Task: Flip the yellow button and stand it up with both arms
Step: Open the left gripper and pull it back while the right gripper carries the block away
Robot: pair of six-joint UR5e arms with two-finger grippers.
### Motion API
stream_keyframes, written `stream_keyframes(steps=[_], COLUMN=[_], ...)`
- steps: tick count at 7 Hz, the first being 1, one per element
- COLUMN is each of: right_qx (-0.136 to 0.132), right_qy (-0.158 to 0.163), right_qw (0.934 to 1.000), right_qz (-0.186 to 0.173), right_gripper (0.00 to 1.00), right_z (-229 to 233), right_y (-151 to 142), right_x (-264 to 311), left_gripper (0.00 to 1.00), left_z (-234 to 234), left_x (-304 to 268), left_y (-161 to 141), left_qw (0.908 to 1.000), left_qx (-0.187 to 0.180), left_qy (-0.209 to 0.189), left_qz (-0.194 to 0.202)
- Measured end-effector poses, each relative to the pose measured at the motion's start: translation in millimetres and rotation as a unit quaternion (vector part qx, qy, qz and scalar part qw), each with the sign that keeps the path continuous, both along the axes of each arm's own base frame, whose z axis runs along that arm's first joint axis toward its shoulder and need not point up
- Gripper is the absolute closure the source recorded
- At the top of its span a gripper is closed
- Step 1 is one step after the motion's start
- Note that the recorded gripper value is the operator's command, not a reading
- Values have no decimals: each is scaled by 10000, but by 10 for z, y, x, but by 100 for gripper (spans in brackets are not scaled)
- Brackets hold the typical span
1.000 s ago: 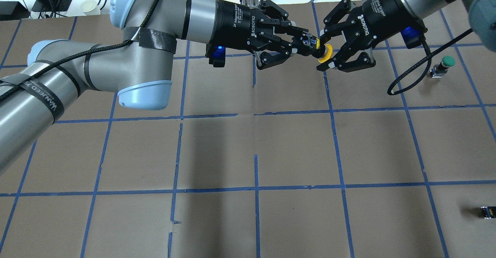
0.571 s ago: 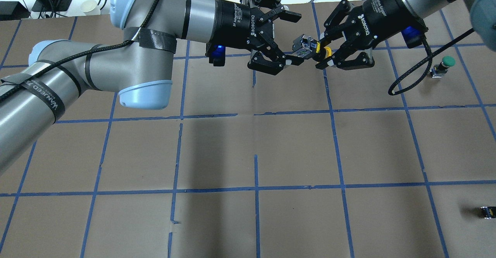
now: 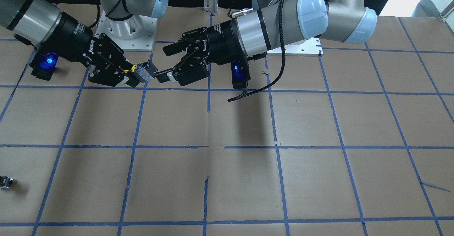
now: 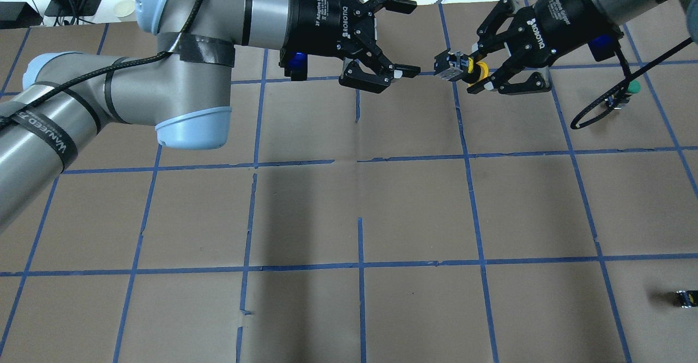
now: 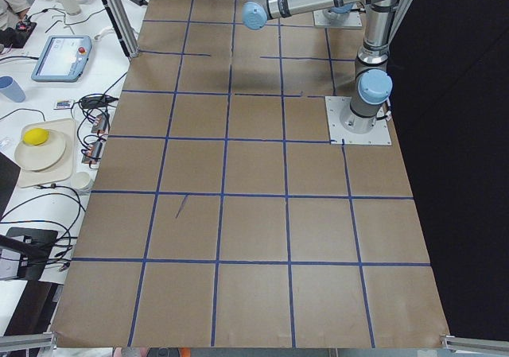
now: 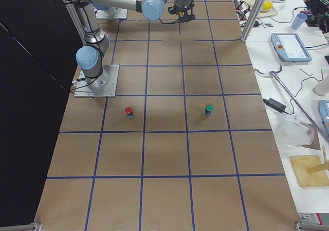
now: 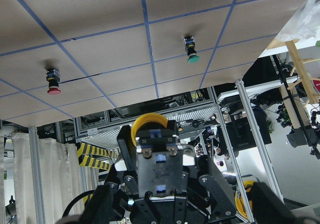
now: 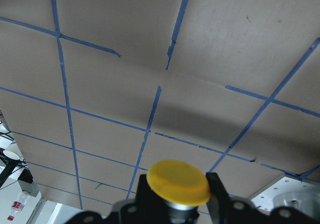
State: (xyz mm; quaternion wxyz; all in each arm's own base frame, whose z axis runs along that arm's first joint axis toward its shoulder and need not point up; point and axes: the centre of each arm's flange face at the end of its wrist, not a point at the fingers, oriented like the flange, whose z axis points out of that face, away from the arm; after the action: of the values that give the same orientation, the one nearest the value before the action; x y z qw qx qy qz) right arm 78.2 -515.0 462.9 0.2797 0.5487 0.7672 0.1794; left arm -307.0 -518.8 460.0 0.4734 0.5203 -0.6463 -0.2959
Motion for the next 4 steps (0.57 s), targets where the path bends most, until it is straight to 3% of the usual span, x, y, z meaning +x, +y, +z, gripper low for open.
stream_keyframes(steps=[1,2,3,4], right_qx=[-328,-818,-1389,-1928], right_qy=[208,489,687,800], right_qw=[9985,9899,9713,9447], right_qz=[392,1046,1807,2529], right_gripper=[94,93,94,94], right_z=[-38,-74,-93,-137], right_y=[-14,-25,-33,-67], right_x=[-166,-366,-558,-713], left_gripper=[2,2,2,2], left_z=[25,7,-47,-121], left_x=[27,48,70,96], left_y=[-44,-113,-194,-256], left_qw=[9995,9973,9930,9857], left_qx=[-301,-622,-940,-1305], left_qy=[-114,-385,-708,-1067], left_qz=[-8,36,68,35])
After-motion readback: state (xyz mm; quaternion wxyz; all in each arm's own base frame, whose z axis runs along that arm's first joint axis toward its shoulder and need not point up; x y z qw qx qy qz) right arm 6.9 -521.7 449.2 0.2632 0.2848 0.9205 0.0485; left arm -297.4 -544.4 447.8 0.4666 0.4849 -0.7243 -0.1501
